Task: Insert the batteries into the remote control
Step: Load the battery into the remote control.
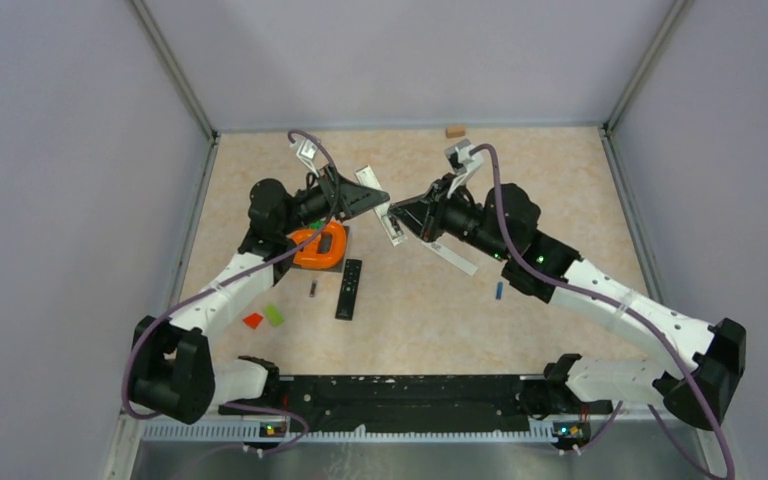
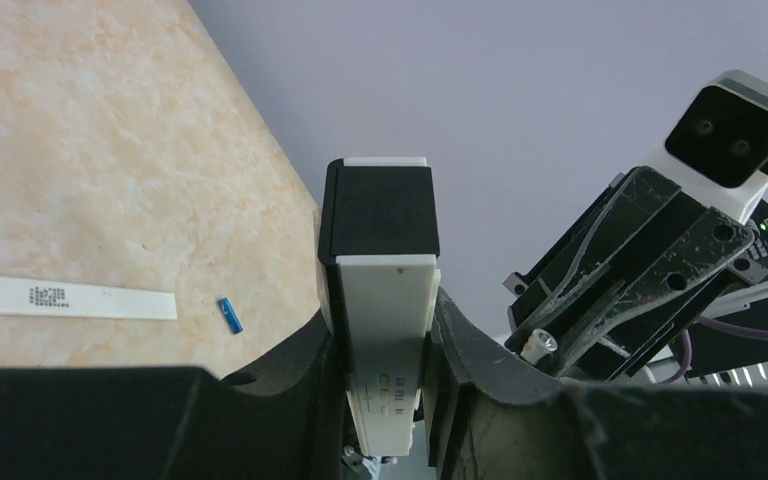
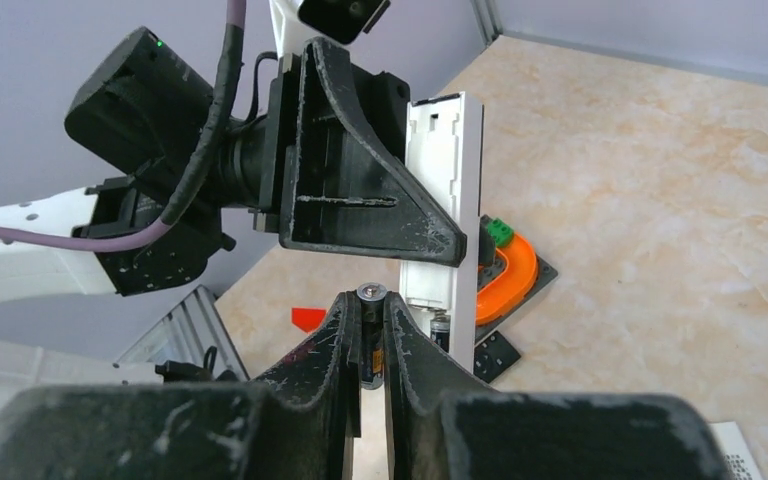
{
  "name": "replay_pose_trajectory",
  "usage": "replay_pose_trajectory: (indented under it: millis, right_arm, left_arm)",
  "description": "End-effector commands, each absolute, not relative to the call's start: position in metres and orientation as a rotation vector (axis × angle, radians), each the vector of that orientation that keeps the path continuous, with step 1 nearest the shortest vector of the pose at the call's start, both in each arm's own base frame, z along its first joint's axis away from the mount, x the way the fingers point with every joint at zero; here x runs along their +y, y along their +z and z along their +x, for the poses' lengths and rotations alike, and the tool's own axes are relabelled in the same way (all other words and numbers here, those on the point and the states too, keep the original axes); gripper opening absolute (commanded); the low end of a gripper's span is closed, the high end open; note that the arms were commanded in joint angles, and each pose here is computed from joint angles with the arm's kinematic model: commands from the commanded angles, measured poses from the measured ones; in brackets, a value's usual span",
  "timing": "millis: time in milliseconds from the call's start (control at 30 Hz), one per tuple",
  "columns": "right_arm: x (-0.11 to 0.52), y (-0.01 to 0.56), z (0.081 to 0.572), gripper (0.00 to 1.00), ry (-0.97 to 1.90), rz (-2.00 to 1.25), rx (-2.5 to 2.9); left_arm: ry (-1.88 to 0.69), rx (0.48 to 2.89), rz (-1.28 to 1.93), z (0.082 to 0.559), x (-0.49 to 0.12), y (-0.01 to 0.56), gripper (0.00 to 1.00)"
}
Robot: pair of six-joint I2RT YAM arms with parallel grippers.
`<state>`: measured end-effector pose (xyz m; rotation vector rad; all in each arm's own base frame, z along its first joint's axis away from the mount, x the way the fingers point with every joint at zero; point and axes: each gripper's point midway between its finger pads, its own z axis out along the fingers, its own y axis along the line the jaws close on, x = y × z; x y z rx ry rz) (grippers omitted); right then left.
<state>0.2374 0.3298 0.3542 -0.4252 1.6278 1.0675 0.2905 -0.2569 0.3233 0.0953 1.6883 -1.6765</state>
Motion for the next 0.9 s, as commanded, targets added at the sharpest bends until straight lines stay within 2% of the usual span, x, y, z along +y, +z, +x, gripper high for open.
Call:
replay_pose_trajectory:
  millis: [0,467,767,867]
  right_arm:
    - [0.338,0.379,0.242,0.06,1.007,-0.452,1.541]
    - [0.345,0.349,0.250,0.07,0.894,-0.520,1.611]
    - [0.349,0.332,0.249,0.12,0.879,-0.563,1.677]
    - [0.349,0.332,0.247,0.17,0.885,-0.567,1.683]
  left_arm:
    - [-1.722,1.668,0.105,0.290,-0.259,0.341,0.00]
    - [-1.809,1.674,0.068,0.294,-0.261,0.343,0.00]
    - [-1.819,1.658,0.065,0.293,-0.258,0.347,0.00]
    - [-1.816,1.657,0.064,0.294,-0.257,0.347,0.00]
